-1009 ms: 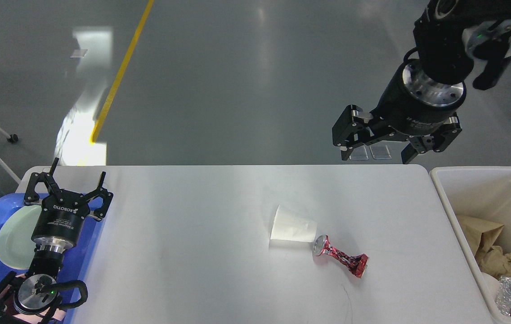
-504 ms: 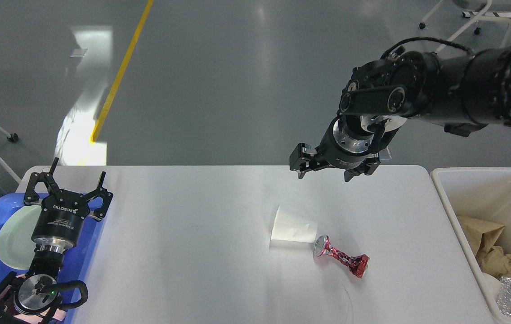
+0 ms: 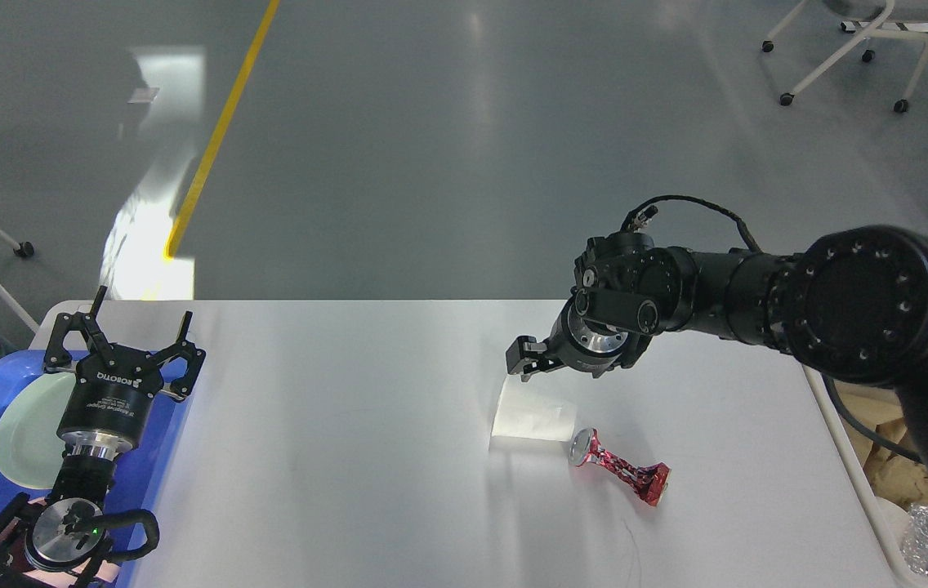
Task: Tidy desktop
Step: 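Lower the right gripper and grasp the folded white paper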
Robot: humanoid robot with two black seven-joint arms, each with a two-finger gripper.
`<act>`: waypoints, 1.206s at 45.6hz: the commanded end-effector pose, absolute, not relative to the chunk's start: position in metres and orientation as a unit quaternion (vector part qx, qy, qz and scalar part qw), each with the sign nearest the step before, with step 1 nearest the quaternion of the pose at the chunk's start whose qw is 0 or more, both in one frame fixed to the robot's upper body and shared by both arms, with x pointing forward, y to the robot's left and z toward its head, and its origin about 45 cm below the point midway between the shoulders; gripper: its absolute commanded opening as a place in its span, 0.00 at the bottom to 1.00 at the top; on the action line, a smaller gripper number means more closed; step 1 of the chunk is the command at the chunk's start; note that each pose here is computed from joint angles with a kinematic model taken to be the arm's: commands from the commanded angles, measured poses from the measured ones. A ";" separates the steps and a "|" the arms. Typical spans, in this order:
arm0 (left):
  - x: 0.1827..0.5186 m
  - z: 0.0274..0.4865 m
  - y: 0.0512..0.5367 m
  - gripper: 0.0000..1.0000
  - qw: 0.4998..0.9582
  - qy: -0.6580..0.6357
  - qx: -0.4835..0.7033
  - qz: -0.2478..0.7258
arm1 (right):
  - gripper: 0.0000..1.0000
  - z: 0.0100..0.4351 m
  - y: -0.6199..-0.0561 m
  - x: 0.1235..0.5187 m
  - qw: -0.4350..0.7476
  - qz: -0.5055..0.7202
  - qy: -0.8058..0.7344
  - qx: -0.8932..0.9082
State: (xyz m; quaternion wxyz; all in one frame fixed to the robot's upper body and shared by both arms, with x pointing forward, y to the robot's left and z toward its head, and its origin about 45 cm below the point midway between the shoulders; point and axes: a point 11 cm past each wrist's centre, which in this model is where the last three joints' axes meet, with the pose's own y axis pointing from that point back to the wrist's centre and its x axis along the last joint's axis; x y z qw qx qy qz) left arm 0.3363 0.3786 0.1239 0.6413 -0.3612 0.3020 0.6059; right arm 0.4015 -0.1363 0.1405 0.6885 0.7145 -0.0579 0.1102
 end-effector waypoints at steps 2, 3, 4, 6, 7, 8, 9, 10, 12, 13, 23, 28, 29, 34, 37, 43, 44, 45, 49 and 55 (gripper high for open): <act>0.336 0.124 0.379 0.97 0.642 0.301 -0.361 0.606 | 1.00 0.132 -0.138 0.401 0.686 0.112 -0.075 0.715; 0.336 0.124 0.378 0.97 0.641 0.302 -0.361 0.606 | 1.00 0.132 -0.139 0.402 0.686 0.112 -0.076 0.715; 0.336 0.124 0.378 0.97 0.641 0.302 -0.361 0.606 | 1.00 0.131 -0.138 0.401 0.686 0.112 -0.075 0.715; 0.336 0.124 0.378 0.97 0.641 0.302 -0.361 0.606 | 1.00 0.131 -0.138 0.400 0.686 0.110 -0.072 0.715; 0.336 0.124 0.378 0.97 0.641 0.302 -0.361 0.606 | 1.00 0.132 -0.138 0.400 0.686 0.111 -0.072 0.715; 0.336 0.124 0.379 0.97 0.642 0.301 -0.361 0.606 | 1.00 0.132 -0.138 0.399 0.687 0.111 -0.070 0.715; 0.336 0.124 0.378 0.97 0.641 0.302 -0.361 0.606 | 1.00 0.132 -0.137 0.399 0.686 0.113 -0.070 0.715; 0.336 0.124 0.378 0.97 0.641 0.302 -0.361 0.606 | 1.00 0.132 -0.137 0.399 0.687 0.115 -0.068 0.715; 0.336 0.124 0.379 0.97 0.641 0.302 -0.361 0.606 | 0.99 0.133 -0.137 0.400 0.688 0.125 -0.062 0.713; 0.336 0.124 0.378 0.97 0.641 0.302 -0.361 0.606 | 0.99 0.132 -0.136 0.399 0.686 0.133 -0.055 0.713; 0.336 0.124 0.379 0.97 0.641 0.302 -0.361 0.606 | 0.97 0.134 -0.111 0.397 0.617 0.270 0.046 0.738; 0.337 0.124 0.378 0.97 0.641 0.302 -0.361 0.606 | 0.98 0.131 -0.098 0.393 0.578 0.343 0.093 0.734; 0.336 0.124 0.379 0.97 0.641 0.302 -0.361 0.606 | 0.98 0.129 -0.095 0.390 0.572 0.356 0.103 0.732; 0.337 0.125 0.378 0.97 0.642 0.302 -0.362 0.605 | 0.98 0.122 -0.095 0.385 0.568 0.404 0.154 0.700; 0.336 0.124 0.378 0.97 0.641 0.302 -0.361 0.606 | 0.98 0.112 -0.097 0.378 0.571 0.424 0.184 0.679; 0.336 0.124 0.378 0.97 0.641 0.302 -0.361 0.606 | 0.98 0.100 -0.100 0.374 0.572 0.450 0.208 0.653; 0.336 0.124 0.378 0.97 0.641 0.302 -0.361 0.606 | 0.98 0.100 -0.101 0.375 0.571 0.454 0.208 0.651; 0.336 0.124 0.378 0.97 0.641 0.302 -0.361 0.606 | 0.98 0.099 -0.103 0.375 0.572 0.457 0.209 0.648; 0.336 0.124 0.379 0.97 0.641 0.302 -0.361 0.606 | 0.98 0.096 -0.116 0.380 0.581 0.472 0.211 0.629; 0.337 0.125 0.378 0.97 0.642 0.302 -0.362 0.605 | 0.98 0.090 -0.126 0.386 0.591 0.484 0.203 0.613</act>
